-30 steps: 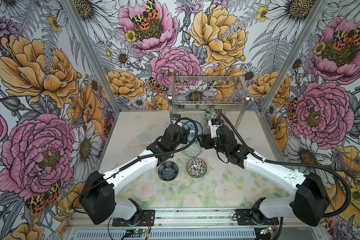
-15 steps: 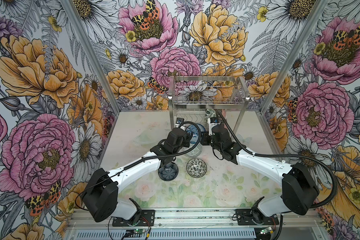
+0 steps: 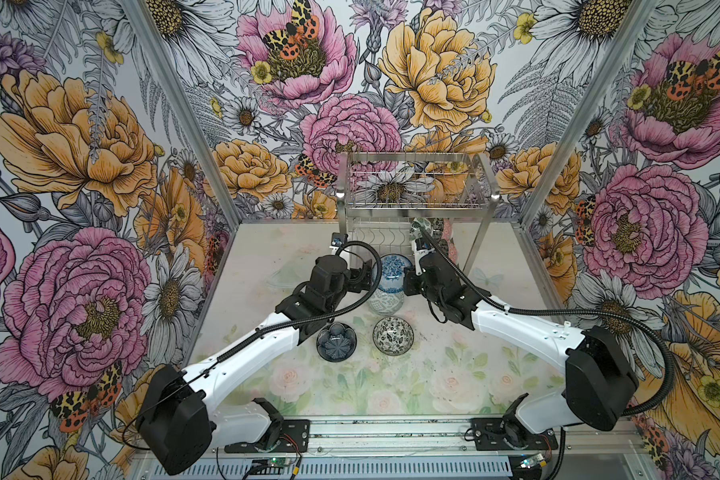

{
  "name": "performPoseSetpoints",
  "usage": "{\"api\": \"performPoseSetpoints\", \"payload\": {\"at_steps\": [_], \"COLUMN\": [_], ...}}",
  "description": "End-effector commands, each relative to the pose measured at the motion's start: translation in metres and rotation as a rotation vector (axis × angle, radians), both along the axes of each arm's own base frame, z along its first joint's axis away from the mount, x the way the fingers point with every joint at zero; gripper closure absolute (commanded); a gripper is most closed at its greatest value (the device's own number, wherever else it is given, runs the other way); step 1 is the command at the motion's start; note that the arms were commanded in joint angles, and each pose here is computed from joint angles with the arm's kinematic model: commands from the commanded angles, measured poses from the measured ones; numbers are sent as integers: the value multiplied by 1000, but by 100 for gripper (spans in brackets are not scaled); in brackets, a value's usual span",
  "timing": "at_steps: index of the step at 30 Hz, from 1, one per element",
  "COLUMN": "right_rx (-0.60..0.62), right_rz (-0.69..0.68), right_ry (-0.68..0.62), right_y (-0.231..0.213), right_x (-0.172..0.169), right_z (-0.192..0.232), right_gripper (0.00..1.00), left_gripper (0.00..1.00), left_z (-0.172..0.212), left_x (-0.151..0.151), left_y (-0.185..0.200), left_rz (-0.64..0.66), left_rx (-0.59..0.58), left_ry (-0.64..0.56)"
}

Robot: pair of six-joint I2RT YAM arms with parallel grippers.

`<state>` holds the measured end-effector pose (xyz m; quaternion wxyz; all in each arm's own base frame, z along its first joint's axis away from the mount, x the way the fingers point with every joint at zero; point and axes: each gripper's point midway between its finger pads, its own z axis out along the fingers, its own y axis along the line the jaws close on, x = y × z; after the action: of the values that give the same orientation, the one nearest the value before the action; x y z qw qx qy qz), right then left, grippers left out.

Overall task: Load the bowls into the dish rack
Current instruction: 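Close the right gripper on the blue-rose bowl while the left gripper releases it, then lower the blue-rose bowl on edge into the rack slot beside the monstera bowl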

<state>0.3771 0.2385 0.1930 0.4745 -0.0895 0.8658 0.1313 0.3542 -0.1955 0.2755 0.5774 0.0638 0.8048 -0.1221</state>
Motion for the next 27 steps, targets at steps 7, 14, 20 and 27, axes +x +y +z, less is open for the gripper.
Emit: {"api": "performPoseSetpoints", "payload": {"at_steps": [7, 14, 20, 27], "right_rx": [-356, -568, -751, -827], "right_rz": [-199, -220, -237, -266], "right_ry": [-211, -352, -427, -429], "right_y": [-27, -11, -3, -7], "right_x": [31, 49, 73, 110], "right_z": [39, 49, 51, 42], "right_gripper": [100, 100, 100, 100], "left_gripper": [1, 1, 1, 1], "left_z": [-16, -30, -37, -40], "left_x": [-6, -3, -2, 0], "left_y": [60, 75, 80, 85], "left_rz": [119, 143, 147, 150], "left_rx": [60, 28, 20, 15], "left_ry": [54, 104, 120, 122]}}
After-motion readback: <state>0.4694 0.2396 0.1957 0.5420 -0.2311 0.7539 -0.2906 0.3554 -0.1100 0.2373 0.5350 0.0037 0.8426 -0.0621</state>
